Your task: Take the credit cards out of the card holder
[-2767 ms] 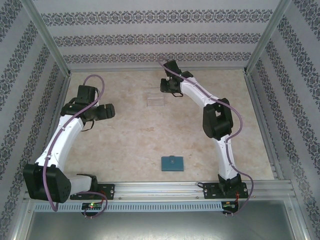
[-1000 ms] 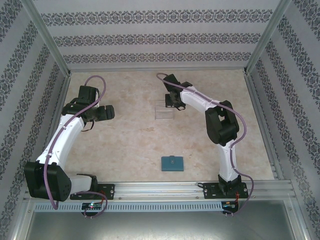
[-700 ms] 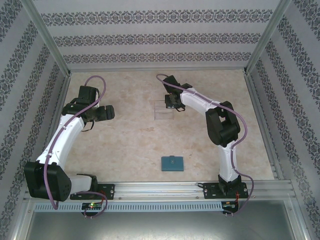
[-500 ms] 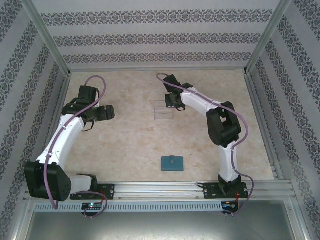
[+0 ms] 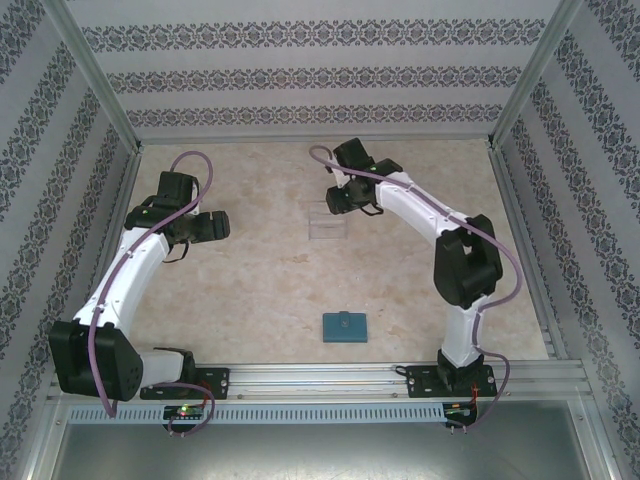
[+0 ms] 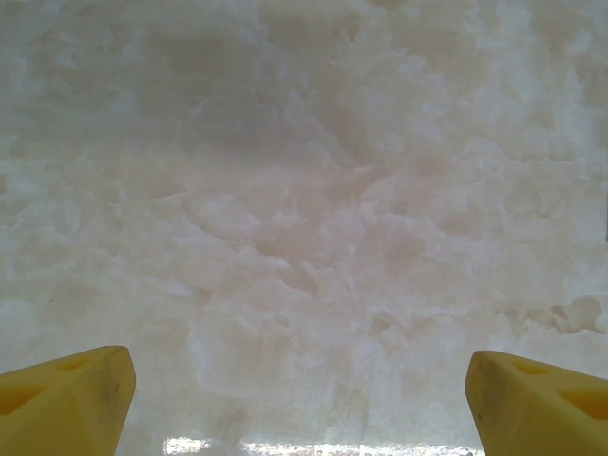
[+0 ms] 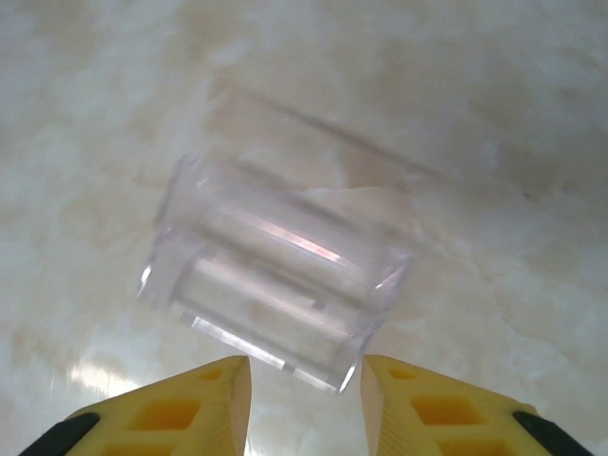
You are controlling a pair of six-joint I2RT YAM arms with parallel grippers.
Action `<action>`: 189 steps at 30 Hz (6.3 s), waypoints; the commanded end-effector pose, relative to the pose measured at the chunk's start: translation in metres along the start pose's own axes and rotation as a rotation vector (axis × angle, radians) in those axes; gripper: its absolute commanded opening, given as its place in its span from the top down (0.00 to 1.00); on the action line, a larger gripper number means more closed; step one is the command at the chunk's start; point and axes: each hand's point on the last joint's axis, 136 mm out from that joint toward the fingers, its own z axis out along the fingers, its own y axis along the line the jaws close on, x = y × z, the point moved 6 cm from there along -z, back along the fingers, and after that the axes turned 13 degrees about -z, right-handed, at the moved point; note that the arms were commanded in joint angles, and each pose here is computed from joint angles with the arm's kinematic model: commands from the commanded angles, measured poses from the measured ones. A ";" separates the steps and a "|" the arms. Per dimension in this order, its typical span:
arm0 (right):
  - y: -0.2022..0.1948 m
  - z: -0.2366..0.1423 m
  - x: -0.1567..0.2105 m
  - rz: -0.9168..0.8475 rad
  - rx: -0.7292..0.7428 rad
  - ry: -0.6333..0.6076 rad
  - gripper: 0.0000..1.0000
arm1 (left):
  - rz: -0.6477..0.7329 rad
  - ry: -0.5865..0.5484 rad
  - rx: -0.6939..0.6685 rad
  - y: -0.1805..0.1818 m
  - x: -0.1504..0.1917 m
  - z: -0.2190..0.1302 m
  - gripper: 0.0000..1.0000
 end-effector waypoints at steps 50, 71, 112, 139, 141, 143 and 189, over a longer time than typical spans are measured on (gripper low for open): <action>0.174 0.010 0.222 -1.014 -0.464 0.320 0.04 | -0.017 0.013 -0.005 0.010 -0.003 0.002 0.08; 0.175 -0.006 0.164 -0.692 -0.272 0.179 0.30 | -0.018 0.019 0.011 0.009 -0.002 0.002 0.09; 0.140 0.057 0.103 0.487 0.202 0.284 0.29 | -0.021 0.080 0.048 0.005 0.005 0.009 0.11; 0.114 -0.003 0.120 0.513 -0.018 0.221 0.37 | -0.153 0.444 0.561 -0.134 0.083 0.076 0.70; 0.113 -0.001 0.121 0.536 -0.040 0.218 0.40 | -0.151 0.462 0.579 -0.143 0.090 0.080 0.76; 0.112 0.003 0.123 0.557 -0.065 0.218 0.42 | -0.146 0.495 0.588 -0.151 0.098 0.086 0.82; 0.111 0.058 0.130 0.497 0.054 0.394 0.62 | -0.173 0.723 0.538 -0.167 0.155 0.148 1.00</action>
